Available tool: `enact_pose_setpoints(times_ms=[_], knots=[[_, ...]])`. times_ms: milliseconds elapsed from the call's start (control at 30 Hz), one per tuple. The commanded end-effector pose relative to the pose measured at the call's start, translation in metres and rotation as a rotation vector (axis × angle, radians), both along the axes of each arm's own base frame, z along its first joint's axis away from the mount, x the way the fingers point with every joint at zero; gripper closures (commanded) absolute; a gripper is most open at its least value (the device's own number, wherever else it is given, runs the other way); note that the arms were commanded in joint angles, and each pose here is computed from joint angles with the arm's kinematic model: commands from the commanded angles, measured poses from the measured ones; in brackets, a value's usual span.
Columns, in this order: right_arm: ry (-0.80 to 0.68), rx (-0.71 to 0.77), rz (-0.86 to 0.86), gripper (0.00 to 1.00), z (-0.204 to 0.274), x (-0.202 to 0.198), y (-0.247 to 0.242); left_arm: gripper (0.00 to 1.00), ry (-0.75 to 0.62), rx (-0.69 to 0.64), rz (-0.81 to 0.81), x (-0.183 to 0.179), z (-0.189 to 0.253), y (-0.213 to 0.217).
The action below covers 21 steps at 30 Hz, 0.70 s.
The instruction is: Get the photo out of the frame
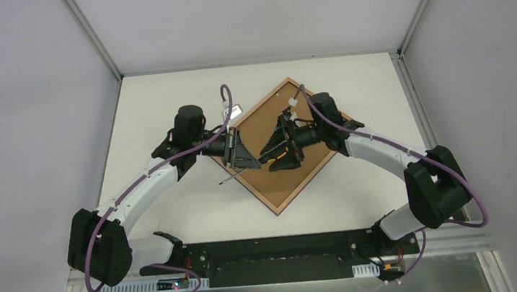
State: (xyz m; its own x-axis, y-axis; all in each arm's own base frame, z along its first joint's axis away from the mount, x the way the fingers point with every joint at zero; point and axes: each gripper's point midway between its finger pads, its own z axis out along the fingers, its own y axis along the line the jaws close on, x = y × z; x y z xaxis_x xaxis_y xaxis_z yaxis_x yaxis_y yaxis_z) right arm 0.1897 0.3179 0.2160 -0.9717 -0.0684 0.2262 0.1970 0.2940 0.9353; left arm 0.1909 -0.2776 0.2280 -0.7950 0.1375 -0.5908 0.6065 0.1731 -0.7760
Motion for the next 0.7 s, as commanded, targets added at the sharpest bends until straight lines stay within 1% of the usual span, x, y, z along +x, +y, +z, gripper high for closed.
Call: enact_pose_setpoints(times_ms=[0, 100, 133, 267, 300, 400, 433, 533, 567, 600, 633, 667], knots=[[-0.045, 0.071, -0.006, 0.32, 0.026, 0.012, 0.01, 1.0, -0.061, -0.044, -0.003, 0.007, 0.016, -0.003], [-0.045, 0.094, 0.005, 0.48, 0.032, 0.016, 0.015, 1.0, -0.055, -0.034, 0.0, 0.008, 0.013, -0.003], [-0.042, 0.097, 0.009, 0.51, 0.033, 0.016, 0.016, 1.0, -0.054, -0.03, 0.003, 0.009, 0.012, -0.003], [-0.054, 0.106, 0.028, 0.52, 0.036, 0.013, 0.02, 1.0, -0.051, -0.022, 0.013, 0.012, 0.009, -0.003], [-0.054, 0.105, 0.027, 0.54, 0.035, 0.013, 0.02, 1.0, -0.049, -0.02, 0.014, 0.013, 0.008, -0.004], [-0.049, 0.107, 0.037, 0.64, 0.035, 0.012, 0.021, 1.0, -0.051, -0.014, 0.023, 0.015, 0.006, -0.004], [-0.047, 0.106, 0.039, 0.63, 0.035, 0.011, 0.021, 1.0, -0.051, -0.011, 0.027, 0.016, 0.005, -0.003], [-0.049, 0.105, 0.043, 0.52, 0.033, 0.008, 0.02, 1.0, -0.053, -0.007, 0.034, 0.017, 0.003, -0.003], [-0.05, 0.106, 0.044, 0.52, 0.033, 0.008, 0.019, 1.0, -0.052, -0.009, 0.034, 0.017, 0.004, -0.003], [-0.048, 0.105, 0.045, 0.55, 0.032, 0.007, 0.019, 1.0, -0.052, -0.009, 0.033, 0.017, 0.004, -0.003], [-0.048, 0.105, 0.045, 0.62, 0.032, 0.007, 0.02, 1.0, -0.05, -0.008, 0.032, 0.017, 0.003, -0.003], [-0.045, 0.105, 0.048, 0.71, 0.032, 0.008, 0.02, 1.0, -0.05, -0.008, 0.033, 0.017, 0.002, -0.003]])
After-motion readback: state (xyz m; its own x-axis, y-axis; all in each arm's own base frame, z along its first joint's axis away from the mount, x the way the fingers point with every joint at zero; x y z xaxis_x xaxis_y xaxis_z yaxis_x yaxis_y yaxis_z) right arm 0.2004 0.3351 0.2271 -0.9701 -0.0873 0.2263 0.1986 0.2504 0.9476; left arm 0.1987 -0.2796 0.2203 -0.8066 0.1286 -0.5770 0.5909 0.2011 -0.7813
